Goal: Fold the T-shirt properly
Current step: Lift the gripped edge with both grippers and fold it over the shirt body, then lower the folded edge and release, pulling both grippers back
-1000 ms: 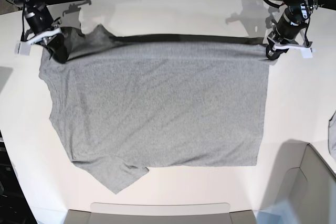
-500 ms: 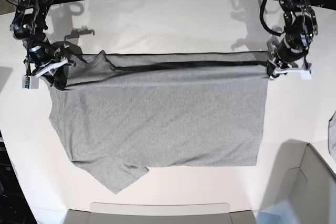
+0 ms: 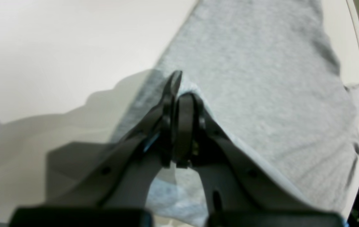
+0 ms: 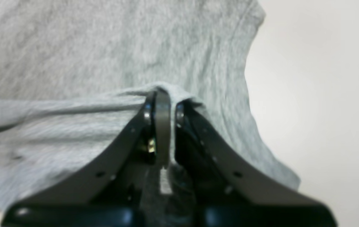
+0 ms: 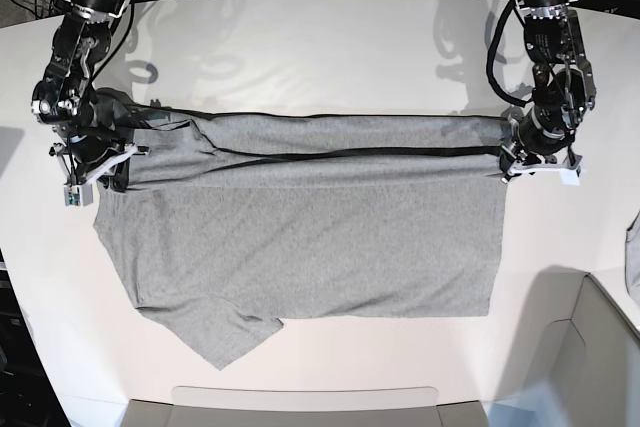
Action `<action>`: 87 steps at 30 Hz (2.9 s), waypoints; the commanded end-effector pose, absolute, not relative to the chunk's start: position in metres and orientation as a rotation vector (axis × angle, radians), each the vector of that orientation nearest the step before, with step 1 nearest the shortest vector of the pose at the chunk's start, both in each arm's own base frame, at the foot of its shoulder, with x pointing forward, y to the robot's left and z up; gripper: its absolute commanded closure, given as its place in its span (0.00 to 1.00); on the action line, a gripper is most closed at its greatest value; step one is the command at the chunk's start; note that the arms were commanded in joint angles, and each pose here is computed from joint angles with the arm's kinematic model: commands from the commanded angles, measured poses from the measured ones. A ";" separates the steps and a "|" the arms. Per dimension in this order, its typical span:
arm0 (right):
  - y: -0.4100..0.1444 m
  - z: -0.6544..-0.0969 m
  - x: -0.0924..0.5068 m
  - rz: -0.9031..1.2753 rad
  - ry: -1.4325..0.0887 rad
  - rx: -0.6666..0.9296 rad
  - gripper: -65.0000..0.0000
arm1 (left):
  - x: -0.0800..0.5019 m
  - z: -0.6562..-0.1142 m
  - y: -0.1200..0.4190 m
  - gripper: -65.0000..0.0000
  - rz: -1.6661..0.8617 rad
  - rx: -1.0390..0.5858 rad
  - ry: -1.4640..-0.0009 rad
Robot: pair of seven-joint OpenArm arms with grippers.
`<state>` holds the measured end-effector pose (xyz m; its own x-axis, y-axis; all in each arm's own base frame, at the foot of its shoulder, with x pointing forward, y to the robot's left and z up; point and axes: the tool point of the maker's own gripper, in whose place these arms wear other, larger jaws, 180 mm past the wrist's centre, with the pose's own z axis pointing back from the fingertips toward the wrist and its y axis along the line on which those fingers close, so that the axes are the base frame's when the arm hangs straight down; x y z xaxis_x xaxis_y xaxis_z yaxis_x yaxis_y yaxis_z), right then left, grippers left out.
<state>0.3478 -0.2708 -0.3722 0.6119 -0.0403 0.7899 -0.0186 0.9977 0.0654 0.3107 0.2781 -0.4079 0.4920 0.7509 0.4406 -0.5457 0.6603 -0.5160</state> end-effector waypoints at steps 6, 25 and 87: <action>-0.281 -0.353 0.378 -0.002 -0.966 0.034 1.00 | 0.331 -0.386 0.292 1.00 0.788 -0.304 -0.778; -0.269 -0.309 0.387 0.107 -1.063 -0.050 0.59 | 0.327 -0.348 0.288 0.69 0.691 -0.263 -0.878; -0.263 -0.456 0.162 0.308 -0.504 0.076 0.96 | 0.003 -0.502 0.269 1.00 0.327 -0.086 -0.116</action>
